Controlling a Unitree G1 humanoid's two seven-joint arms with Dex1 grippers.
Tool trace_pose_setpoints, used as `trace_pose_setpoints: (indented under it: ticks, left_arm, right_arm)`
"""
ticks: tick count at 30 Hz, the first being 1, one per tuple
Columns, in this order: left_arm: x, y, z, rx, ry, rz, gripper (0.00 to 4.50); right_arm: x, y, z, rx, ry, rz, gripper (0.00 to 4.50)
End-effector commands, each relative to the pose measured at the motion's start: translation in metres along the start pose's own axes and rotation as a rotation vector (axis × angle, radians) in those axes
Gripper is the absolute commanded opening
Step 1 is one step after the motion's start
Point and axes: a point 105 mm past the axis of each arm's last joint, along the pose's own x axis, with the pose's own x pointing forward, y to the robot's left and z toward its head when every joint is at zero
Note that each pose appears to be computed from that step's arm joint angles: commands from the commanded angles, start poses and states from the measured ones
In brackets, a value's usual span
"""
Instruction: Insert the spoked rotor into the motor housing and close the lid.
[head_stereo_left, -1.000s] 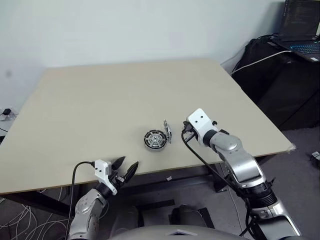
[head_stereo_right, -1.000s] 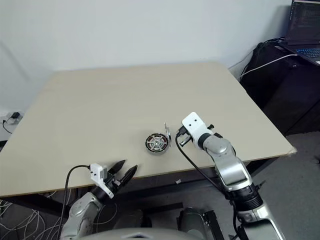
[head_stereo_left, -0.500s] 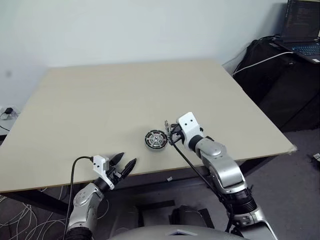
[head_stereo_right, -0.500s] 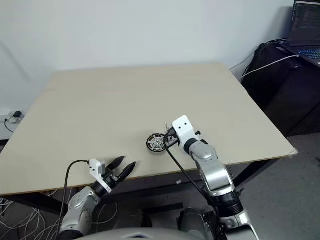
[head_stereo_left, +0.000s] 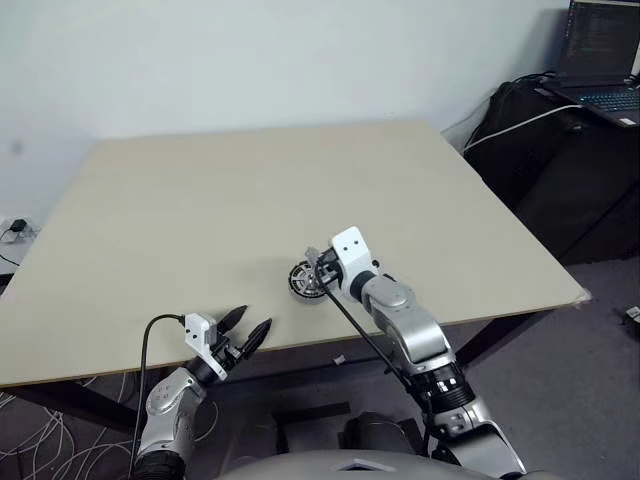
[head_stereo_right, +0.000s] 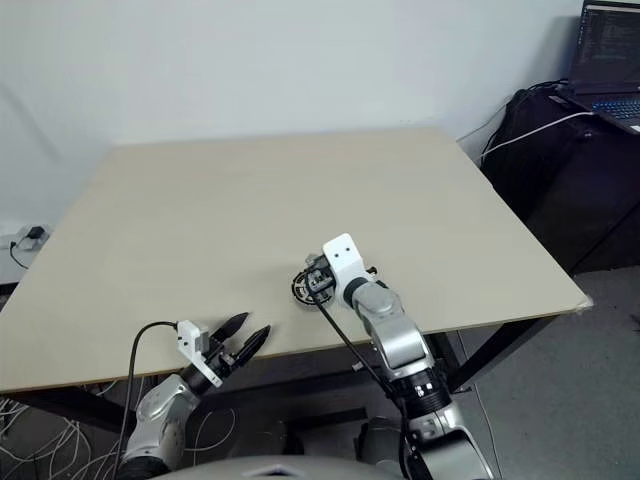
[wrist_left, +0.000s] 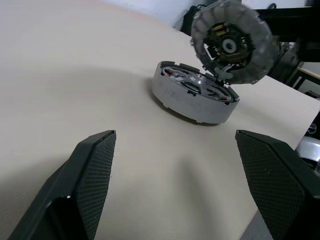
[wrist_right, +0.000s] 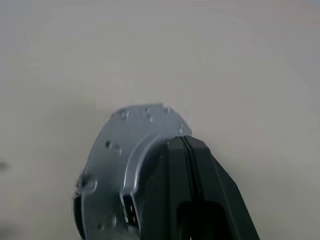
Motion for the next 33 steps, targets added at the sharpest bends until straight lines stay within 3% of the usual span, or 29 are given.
trace_pose_setpoints:
  ticks: [1, 7, 13, 27, 33]
  left_arm:
    - [-0.011, 0.013, -0.004, -0.002, 0.009, 0.058, 4.04]
    - [-0.018, 0.002, -0.007, 0.011, -0.001, 0.061, 4.04]
    - [-0.025, 0.014, -0.018, -0.008, 0.024, 0.081, 4.04]
    - [-0.022, 0.012, -0.012, 0.009, 0.004, 0.061, 4.04]
    - [-0.019, 0.005, -0.007, 0.016, -0.005, 0.055, 4.04]
  right_arm:
    - [0.008, 0.006, 0.015, -0.015, -0.052, 0.018, 0.02]
    - [0.017, 0.008, 0.01, -0.002, -0.035, 0.025, 0.02]
    - [0.025, 0.009, 0.001, 0.031, -0.001, 0.023, 0.02]
    - [0.037, 0.012, -0.03, 0.084, 0.088, 0.02, 0.02]
    - [0.032, 0.016, -0.005, 0.112, -0.021, 0.075, 0.02]
